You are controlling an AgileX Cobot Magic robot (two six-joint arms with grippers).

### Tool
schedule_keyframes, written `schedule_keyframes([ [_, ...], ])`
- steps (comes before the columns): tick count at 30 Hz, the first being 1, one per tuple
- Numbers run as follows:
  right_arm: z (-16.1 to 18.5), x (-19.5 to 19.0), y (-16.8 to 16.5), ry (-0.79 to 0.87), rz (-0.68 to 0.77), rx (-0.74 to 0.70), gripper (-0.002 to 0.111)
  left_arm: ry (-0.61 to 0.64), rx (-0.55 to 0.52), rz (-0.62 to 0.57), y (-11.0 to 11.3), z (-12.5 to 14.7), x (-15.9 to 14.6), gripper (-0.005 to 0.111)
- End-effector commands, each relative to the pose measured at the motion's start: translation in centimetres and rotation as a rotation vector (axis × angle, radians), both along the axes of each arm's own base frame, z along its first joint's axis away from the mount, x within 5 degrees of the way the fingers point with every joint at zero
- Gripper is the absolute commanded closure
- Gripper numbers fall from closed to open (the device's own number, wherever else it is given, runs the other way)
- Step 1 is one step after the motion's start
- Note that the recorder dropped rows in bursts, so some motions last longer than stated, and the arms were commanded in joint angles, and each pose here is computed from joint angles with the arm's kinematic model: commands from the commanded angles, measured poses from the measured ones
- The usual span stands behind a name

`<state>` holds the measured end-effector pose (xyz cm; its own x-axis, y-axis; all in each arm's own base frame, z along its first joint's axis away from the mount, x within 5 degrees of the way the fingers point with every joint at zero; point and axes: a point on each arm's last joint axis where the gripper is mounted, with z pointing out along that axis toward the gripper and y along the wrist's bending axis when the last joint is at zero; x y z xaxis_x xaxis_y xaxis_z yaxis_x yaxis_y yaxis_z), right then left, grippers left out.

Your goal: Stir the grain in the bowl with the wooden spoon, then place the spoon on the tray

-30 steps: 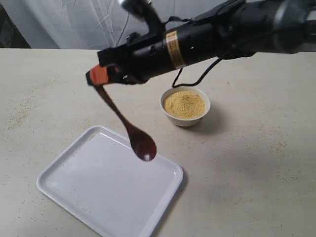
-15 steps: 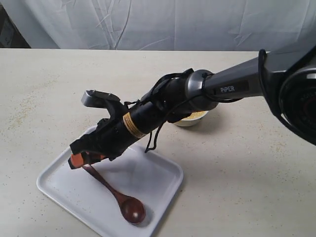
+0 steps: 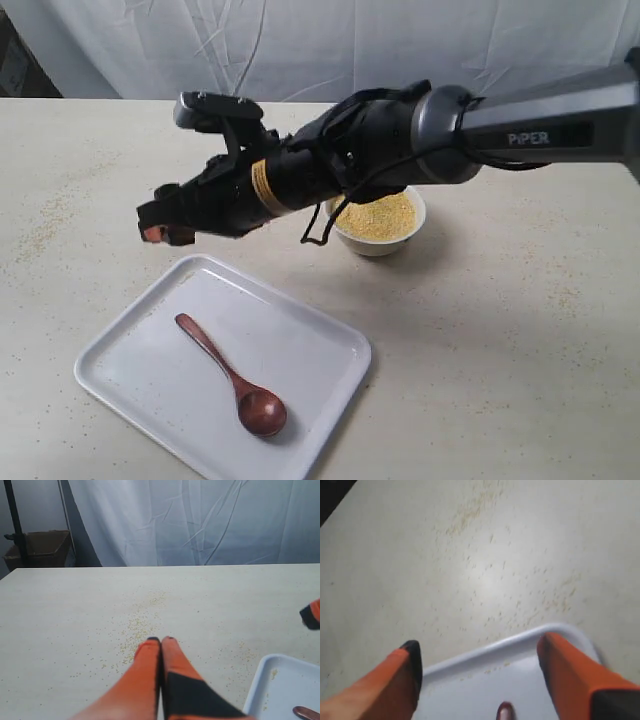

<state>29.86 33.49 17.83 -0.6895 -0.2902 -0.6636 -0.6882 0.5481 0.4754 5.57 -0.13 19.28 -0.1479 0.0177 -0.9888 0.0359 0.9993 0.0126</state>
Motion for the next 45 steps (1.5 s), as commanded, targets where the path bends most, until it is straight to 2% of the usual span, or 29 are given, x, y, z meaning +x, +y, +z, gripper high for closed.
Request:
schedule_keyframes([
  [1,3.6,1.6,-1.4,-0.211,-0.173,-0.021,0.049,-0.006,-0.006,0.001,0.0,-0.1,0.0,0.107],
  [4,6.1,2.4,-2.6,-0.35,-0.288,-0.044,0.074,-0.006,-0.006,0.001,0.0,-0.1,0.0,0.107],
  [7,8.0,2.7,-3.6,-0.594,-0.247,-0.167,0.106,-0.006,-0.006,0.001,0.0,-0.1,0.0,0.107],
  [9,8.7,3.1,-5.0,-0.757,-0.281,-0.313,0.107,-0.006,-0.006,0.001,0.0,-0.1,0.0,0.107],
  [11,8.9,3.8,-7.3,-0.856,-0.437,-0.505,0.106,-0.006,-0.006,0.001,0.0,-0.1,0.0,0.107],
  [12,8.8,3.9,-8.5,-0.853,-0.534,-0.597,0.106,-0.006,-0.006,0.001,0.0,-0.1,0.0,0.107],
  [14,8.8,4.0,-12.0,-0.817,-0.785,-0.885,0.106,-0.006,-0.006,0.001,0.0,-0.1,0.0,0.107],
  [16,8.6,4.1,-15.1,-0.714,-0.905,-1.105,0.107,-0.006,-0.006,0.001,0.0,-0.1,0.0,0.107],
  [17,8.5,4.1,-16.7,-0.62,-0.908,-1.18,0.109,-0.006,-0.006,0.001,0.0,-0.1,0.0,0.107],
  [19,8.0,4.1,-19.2,-0.398,-0.816,-1.219,0.109,-0.006,-0.006,0.001,0.0,-0.1,0.0,0.107],
  [21,7.7,3.8,-21.2,-0.15,-0.724,-1.111,0.109,-0.006,-0.006,0.001,0.0,-0.1,0.0,0.107],
  [22,7.9,3.7,-22.4,-0.057,-0.734,-1.027,0.109,-0.006,-0.006,0.001,0.0,-0.1,0.0,0.107],
  [25,9.4,2.9,-25.6,0.035,-0.782,-0.834,0.109,-0.006,-0.006,0.001,0.0,-0.1,0.0,0.107],
  [28,11.2,0.4,-27.5,-0.016,-0.776,-0.735,0.109,-0.006,-0.006,0.001,0.0,-0.1,0.0,0.107],
  [32,13.6,-5.3,-29.2,-0.153,-0.811,-0.623,0.109,-0.006,-0.006,0.001,0.0,-0.1,0.0,0.107],
  [36,15.0,-12.0,-30.3,-0.324,-0.847,-0.398,0.109,-0.006,-0.006,0.001,0.0,-0.1,0.0,0.107],
  [42,13.5,-20.5,-31.8,-0.57,-0.884,-0.095,0.109,-0.006,-0.006,0.001,0.0,-0.1,0.0,0.107],
  [45,11.5,-23.2,-32.4,-0.649,-0.893,-0.02,0.109,-0.006,-0.006,0.001,0.0,-0.1,0.0,0.107],
])
